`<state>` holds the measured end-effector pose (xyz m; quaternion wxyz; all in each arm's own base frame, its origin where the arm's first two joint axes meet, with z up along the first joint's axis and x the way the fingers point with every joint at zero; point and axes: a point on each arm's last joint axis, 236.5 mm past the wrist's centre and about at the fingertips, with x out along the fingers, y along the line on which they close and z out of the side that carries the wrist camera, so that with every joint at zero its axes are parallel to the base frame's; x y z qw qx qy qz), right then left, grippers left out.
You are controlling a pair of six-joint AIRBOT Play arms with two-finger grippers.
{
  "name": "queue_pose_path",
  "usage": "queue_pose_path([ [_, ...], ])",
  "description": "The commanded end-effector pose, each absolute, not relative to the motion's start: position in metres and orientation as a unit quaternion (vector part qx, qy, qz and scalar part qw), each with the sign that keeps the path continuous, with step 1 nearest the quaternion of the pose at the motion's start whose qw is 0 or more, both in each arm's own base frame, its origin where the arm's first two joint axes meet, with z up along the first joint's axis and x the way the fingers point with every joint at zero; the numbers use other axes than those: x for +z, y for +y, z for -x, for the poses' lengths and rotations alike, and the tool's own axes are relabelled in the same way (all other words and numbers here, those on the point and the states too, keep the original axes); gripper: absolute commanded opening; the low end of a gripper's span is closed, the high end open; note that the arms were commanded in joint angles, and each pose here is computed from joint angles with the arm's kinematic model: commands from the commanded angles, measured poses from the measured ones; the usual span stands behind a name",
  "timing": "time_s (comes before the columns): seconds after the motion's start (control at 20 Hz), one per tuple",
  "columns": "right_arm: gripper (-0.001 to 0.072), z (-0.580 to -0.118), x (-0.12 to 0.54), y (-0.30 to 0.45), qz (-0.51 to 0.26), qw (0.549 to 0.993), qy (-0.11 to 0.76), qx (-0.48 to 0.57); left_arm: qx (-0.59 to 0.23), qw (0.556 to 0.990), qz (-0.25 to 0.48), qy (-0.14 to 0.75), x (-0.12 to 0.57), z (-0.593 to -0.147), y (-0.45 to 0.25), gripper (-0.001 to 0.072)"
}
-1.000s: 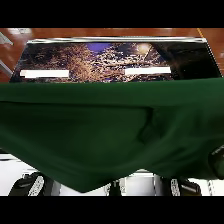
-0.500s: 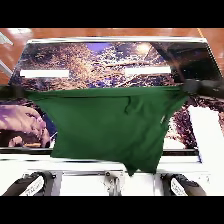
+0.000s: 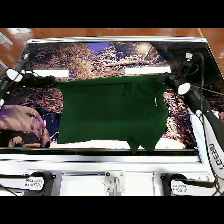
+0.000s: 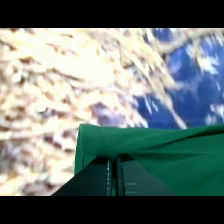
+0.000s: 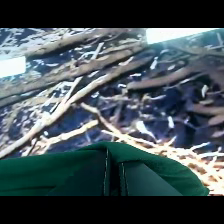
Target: Fold the shirts.
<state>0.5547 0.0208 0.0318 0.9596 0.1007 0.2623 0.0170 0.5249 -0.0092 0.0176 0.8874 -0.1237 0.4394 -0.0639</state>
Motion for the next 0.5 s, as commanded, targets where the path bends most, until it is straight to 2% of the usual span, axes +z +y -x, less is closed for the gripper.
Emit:
queue_pose_path([
  [0.0,0.0081,-0.564,0.0,0.02,-0.109,0.957,0.268,0.0,-0.053,0.888,0.151,0.431,-0.013,-0.55,-0.01,0.004],
  [0.3,0.0081,-0.544,-0.027,0.026,-0.132,0.931,0.339,0.017,-0.085,0.849,0.136,0.503,-0.043,-0.521,-0.021,0.0041],
  [0.45,0.0081,-0.508,-0.037,0.029,-0.152,0.894,0.42,0.044,-0.115,0.797,0.079,0.587,-0.061,-0.475,-0.018,0.004],
])
